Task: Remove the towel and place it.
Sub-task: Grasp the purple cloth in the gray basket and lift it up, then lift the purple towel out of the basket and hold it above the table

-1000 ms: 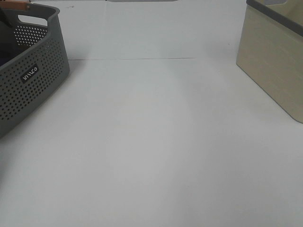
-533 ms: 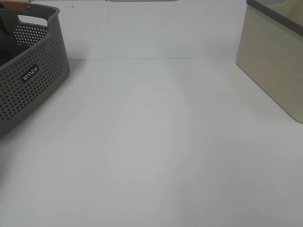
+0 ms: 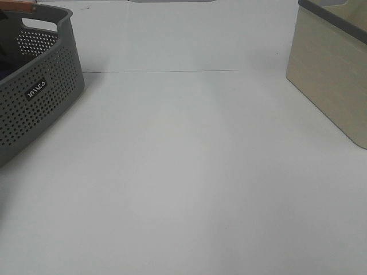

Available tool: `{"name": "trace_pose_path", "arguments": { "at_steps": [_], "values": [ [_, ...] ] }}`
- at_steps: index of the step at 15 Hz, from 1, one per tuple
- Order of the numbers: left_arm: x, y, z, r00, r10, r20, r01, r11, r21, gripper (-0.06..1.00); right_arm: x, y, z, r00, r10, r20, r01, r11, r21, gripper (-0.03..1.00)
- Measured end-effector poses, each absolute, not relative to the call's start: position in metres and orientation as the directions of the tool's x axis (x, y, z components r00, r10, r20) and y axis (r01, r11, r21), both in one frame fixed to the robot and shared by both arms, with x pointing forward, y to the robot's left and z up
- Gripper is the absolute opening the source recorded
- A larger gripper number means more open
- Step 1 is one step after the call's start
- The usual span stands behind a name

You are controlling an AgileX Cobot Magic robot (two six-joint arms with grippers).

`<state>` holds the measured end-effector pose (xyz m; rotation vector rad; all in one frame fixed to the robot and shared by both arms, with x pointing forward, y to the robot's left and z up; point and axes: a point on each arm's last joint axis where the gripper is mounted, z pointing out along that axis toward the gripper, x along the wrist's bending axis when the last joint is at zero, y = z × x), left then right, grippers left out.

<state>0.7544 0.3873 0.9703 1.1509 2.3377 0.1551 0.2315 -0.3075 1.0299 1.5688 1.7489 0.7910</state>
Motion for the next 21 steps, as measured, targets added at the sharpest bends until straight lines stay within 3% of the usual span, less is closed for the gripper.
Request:
{"name": "trace_pose_path", "arguments": {
  "at_steps": [2, 3, 7, 11, 16, 21],
  "values": [
    [0.754, 0.387, 0.971, -0.464, 0.797, -0.387, 0.731, 0.591, 0.340, 0.05, 0.231, -0.307, 1.030, -0.072, 0.995, -0.073, 0.602, 0.102, 0.792, 0.71],
    [0.754, 0.387, 0.971, -0.434, 0.820, -0.372, 0.751, 0.558, 0.353, 0.00, 0.231, -0.307, 1.030, -0.072, 0.995, -0.073, 0.602, 0.102, 0.792, 0.71],
    [0.754, 0.385, 0.973, -0.405, 0.831, -0.382, 0.762, 0.537, 0.362, 0.00, 0.231, -0.307, 1.030, -0.072, 0.995, -0.073, 0.602, 0.102, 0.792, 0.71],
    [0.741, 0.381, 1.058, -0.295, 0.857, -0.422, 0.669, 0.501, 0.549, 0.00, 0.231, -0.307, 1.030, -0.072, 0.995, -0.073, 0.602, 0.102, 0.792, 0.71],
    [0.711, 0.368, 1.139, -0.155, 0.908, -0.389, 0.585, 0.402, 0.705, 0.00, 0.231, -0.307, 1.030, -0.072, 0.995, -0.073, 0.602, 0.102, 0.792, 0.71],
    [0.648, 0.308, 1.252, 0.097, 0.936, -0.338, 0.366, 0.282, 0.887, 0.00, 0.231, -0.307, 1.030, -0.072, 0.995, -0.073, 0.602, 0.102, 0.792, 0.71]
  ]
}}
